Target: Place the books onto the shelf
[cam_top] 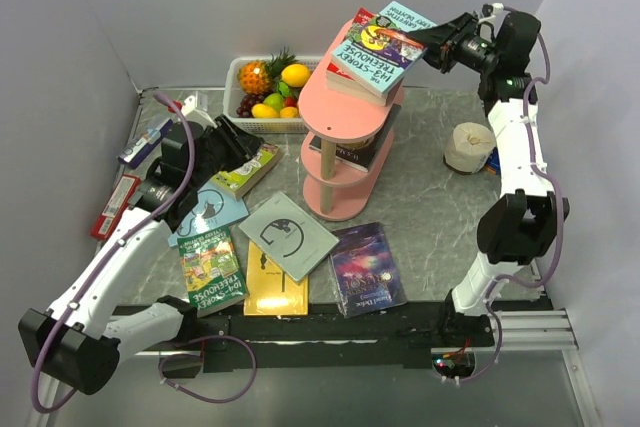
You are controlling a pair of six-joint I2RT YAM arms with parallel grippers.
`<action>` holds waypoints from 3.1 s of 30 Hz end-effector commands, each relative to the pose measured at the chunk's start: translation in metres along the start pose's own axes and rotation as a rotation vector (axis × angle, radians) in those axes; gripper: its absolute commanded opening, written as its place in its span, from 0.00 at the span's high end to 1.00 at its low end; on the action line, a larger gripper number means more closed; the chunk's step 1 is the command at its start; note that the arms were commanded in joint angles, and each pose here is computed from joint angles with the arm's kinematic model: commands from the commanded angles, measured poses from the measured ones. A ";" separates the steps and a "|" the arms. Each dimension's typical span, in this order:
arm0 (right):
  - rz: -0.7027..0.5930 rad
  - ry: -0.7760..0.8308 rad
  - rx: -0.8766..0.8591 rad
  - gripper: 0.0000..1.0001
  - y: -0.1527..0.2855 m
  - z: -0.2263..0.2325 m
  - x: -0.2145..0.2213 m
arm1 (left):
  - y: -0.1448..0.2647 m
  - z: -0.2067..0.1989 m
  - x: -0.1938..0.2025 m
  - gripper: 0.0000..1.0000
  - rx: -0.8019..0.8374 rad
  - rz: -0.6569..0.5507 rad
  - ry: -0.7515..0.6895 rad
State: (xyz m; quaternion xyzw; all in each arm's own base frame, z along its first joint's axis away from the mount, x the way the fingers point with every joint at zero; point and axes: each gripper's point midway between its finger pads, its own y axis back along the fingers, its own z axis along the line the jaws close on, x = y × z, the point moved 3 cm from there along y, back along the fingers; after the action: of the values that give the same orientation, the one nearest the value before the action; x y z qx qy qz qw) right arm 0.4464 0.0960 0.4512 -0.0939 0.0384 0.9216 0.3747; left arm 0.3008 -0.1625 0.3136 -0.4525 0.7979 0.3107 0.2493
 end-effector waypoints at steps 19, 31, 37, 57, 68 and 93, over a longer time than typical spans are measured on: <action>-0.051 0.219 0.134 0.11 -0.001 0.038 -0.004 | 0.004 -0.011 -0.018 0.57 0.075 -0.040 -0.004; -0.108 0.254 0.296 0.16 0.004 0.005 -0.011 | 0.001 -0.008 -0.013 0.57 0.076 -0.020 0.005; -0.124 0.270 0.295 0.36 0.005 0.007 -0.008 | 0.000 -0.008 -0.010 0.57 0.080 -0.011 0.008; -0.098 0.311 0.344 0.18 0.003 0.001 0.001 | -0.002 -0.003 -0.004 0.57 0.077 0.005 0.009; -0.127 0.330 0.346 0.15 0.031 0.010 0.017 | -0.004 -0.001 -0.001 0.57 0.078 0.013 0.014; -0.126 0.343 0.248 0.41 0.029 0.033 0.019 | 0.001 -0.005 -0.003 0.57 0.091 0.005 0.023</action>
State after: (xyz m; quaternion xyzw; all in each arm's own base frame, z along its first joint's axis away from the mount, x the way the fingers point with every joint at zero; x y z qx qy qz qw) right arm 0.4116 0.0961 0.4497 -0.1527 0.2221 0.8708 0.4111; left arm 0.3016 -0.1629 0.3033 -0.4350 0.8141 0.2944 0.2475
